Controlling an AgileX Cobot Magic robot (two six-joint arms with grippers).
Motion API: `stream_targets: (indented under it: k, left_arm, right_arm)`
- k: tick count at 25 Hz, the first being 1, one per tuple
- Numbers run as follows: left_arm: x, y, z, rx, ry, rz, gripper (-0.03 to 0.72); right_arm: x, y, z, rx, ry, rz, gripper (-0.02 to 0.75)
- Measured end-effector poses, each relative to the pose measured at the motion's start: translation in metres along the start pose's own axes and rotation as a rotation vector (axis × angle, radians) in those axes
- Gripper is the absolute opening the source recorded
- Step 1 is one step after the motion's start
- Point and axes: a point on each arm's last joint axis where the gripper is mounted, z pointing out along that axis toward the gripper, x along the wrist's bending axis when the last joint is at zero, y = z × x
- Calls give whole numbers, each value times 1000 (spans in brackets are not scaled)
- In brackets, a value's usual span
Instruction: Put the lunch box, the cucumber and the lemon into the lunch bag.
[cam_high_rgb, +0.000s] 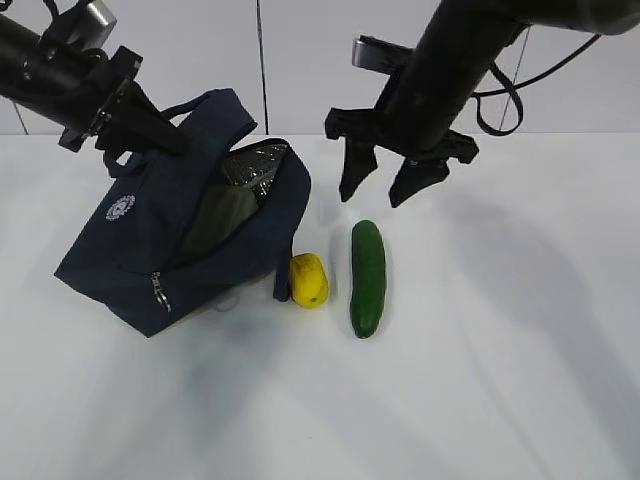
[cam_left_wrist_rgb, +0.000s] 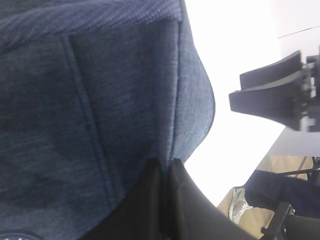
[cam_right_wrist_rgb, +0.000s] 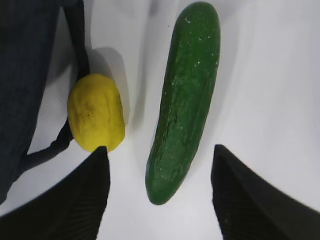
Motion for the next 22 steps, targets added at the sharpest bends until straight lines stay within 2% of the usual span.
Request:
stream_targets:
  k: [4,13,22]
  left_arm:
    - [0,0,0,0,3,1,-9]
    - [1,0,0,1,12,5,-8]
    - [2,0,0,4,22,9,-9]
  right_arm:
    - [3,-3,9,6,-92,16,476]
    - [-6,3,52,12,-152,41,476]
    - [-14,7,82,12,-175,44,476]
